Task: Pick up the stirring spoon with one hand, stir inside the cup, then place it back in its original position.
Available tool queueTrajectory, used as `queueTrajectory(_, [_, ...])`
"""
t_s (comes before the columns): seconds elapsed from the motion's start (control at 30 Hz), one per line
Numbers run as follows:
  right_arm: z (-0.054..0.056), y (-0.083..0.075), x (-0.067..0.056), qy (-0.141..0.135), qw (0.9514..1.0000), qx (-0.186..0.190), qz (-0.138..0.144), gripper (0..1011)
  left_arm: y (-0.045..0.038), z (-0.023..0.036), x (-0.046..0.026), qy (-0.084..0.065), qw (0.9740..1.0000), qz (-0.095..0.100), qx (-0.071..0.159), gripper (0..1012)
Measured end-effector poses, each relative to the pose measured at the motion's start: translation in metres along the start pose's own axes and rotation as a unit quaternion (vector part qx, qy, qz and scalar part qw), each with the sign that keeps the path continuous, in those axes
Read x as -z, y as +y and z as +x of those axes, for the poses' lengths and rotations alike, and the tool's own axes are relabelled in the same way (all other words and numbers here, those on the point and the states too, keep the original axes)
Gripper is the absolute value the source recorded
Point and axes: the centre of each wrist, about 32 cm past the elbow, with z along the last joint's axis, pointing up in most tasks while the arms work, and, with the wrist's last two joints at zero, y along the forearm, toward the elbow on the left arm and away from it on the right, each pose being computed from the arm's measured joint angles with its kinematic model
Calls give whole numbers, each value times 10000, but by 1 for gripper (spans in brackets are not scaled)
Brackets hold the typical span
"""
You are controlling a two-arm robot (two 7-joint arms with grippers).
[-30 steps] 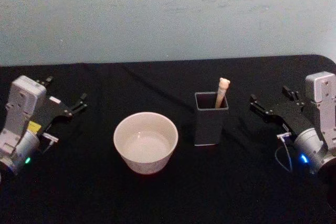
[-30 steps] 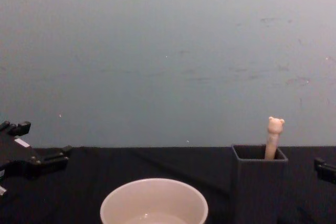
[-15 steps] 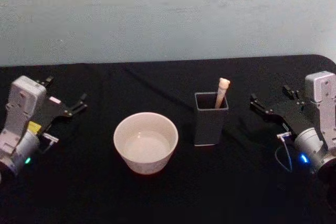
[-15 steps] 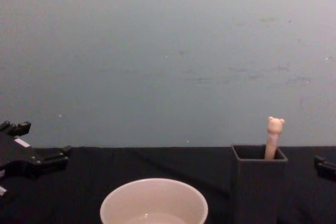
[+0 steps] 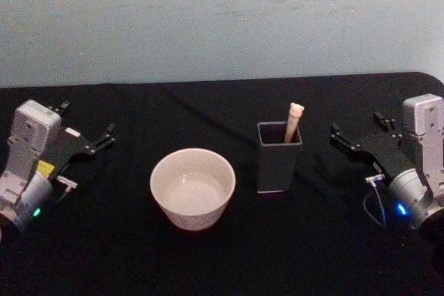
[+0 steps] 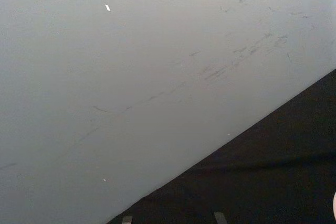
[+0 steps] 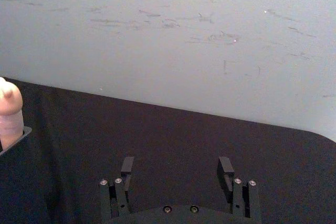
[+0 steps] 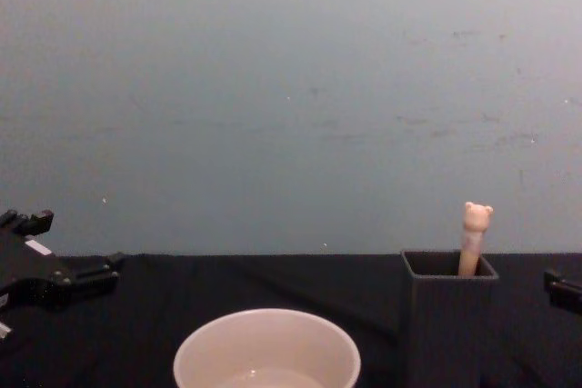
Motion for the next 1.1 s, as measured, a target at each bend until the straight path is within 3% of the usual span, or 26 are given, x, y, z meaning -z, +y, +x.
queueTrajectory(1.1, [-1, 0, -3, -4, 10000, 4, 6, 1000, 0, 0, 0, 0, 10000, 0, 0, 1001])
